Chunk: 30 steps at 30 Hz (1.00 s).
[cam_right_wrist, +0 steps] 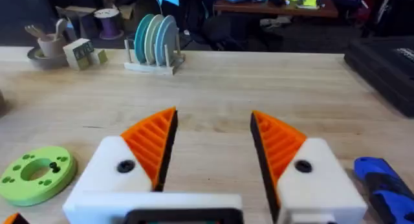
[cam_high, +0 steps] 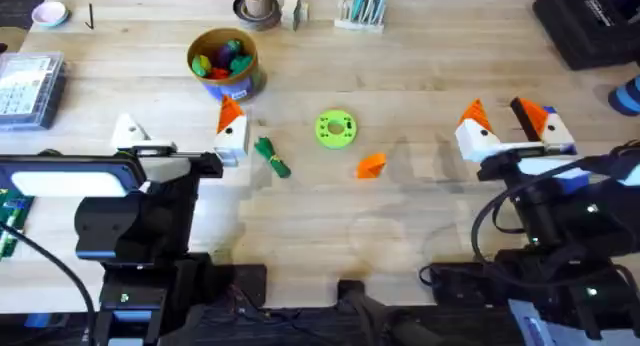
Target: Pick up the gripper from the table and insert it into the empty holder that is missing its gripper. Then pick up a screw, insert it into the mounting hole, and use the screwdriver to tighten it. Finally, clean up the table by picking up the vegetable and placing it into the bucket.
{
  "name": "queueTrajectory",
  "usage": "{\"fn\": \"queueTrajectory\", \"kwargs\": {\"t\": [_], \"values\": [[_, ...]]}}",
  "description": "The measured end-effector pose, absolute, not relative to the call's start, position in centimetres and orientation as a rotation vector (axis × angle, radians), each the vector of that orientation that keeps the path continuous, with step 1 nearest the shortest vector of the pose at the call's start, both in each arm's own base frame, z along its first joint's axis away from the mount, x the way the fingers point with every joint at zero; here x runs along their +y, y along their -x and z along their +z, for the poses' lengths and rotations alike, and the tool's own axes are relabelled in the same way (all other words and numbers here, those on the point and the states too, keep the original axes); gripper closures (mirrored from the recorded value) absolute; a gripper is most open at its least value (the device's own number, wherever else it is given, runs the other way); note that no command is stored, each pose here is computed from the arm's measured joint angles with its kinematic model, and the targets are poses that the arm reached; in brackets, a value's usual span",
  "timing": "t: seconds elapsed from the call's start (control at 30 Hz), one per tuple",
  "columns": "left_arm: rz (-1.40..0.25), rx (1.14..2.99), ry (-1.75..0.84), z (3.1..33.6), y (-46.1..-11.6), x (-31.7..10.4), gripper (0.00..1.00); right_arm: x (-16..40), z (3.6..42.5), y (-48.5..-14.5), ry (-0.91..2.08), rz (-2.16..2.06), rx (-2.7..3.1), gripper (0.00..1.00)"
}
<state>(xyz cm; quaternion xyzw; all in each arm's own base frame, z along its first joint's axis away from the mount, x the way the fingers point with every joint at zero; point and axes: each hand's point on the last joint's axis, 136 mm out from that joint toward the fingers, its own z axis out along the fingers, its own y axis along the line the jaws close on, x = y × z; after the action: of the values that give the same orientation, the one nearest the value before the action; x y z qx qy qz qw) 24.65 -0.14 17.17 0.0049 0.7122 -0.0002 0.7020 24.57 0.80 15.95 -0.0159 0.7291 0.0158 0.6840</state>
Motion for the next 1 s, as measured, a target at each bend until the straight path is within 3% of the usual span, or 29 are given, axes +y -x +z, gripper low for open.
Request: {"fn": "queueTrajectory", "kwargs": {"t": [0.17,0.6,0.77,1.0], "values": [[-0.004,1.684,-0.007,16.7,-24.0,-0.1,0.008,0.8,16.3,-24.4,0.036,0.036,1.653,0.266],[-0.005,1.994,-0.004,23.4,-21.7,-0.1,0.008,0.9,22.1,-22.9,0.037,0.049,1.944,0.266],[-0.006,2.138,-0.005,24.7,-21.6,-0.1,0.008,0.9,23.1,-23.2,0.035,0.053,2.085,0.266],[-0.106,2.181,-0.041,25.1,-22.2,-1.6,0.008,0.9,23.3,-23.8,0.034,0.055,2.161,0.266]]}}
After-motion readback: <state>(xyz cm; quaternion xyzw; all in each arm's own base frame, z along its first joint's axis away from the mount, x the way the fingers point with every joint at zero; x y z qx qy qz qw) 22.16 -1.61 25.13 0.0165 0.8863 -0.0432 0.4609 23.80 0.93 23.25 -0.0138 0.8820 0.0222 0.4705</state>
